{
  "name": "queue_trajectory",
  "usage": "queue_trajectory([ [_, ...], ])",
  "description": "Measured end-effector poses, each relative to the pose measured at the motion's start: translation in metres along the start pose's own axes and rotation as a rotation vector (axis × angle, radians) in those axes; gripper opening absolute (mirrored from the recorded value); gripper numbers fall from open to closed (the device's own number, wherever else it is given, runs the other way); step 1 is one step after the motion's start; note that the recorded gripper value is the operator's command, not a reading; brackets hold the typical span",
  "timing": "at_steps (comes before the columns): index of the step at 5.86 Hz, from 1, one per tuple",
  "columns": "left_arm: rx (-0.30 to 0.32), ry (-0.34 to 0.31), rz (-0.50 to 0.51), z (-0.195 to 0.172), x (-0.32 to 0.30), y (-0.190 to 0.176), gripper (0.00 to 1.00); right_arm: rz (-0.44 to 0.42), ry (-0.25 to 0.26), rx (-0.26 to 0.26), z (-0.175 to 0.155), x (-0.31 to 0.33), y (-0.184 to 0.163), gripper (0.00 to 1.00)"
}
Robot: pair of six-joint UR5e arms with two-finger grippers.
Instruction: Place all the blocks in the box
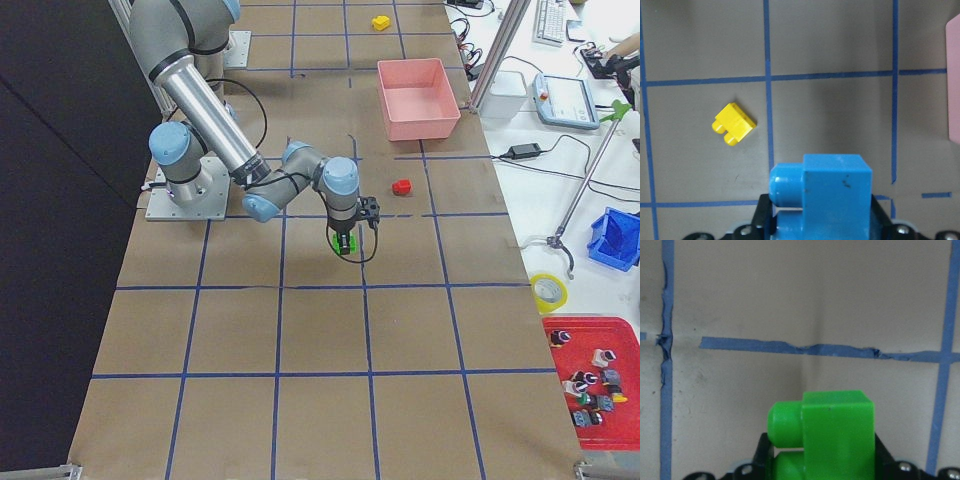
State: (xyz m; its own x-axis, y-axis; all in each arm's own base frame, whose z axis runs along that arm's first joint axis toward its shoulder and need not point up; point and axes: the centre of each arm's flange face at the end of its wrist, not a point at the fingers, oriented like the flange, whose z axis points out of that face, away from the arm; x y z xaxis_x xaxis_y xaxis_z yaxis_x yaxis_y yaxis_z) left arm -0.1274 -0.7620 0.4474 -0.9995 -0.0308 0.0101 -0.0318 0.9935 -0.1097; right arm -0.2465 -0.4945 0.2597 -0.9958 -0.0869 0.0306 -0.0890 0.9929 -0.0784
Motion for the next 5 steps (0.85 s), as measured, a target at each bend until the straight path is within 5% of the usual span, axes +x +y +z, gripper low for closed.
queue_trajectory([
  [3,-0.046,0.016,-0.045,0.1,0.114,-0.026,0.15,-0.228,0.044,0.067,-0.107,-0.002,-0.064,0.03],
  [4,-0.073,0.013,-0.051,0.138,0.142,-0.022,0.24,-0.324,0.055,0.106,-0.132,-0.035,-0.097,0.03],
  [5,-0.094,0.008,-0.059,0.165,0.162,-0.017,0.81,-0.416,0.04,0.162,-0.149,-0.074,-0.126,0.03],
])
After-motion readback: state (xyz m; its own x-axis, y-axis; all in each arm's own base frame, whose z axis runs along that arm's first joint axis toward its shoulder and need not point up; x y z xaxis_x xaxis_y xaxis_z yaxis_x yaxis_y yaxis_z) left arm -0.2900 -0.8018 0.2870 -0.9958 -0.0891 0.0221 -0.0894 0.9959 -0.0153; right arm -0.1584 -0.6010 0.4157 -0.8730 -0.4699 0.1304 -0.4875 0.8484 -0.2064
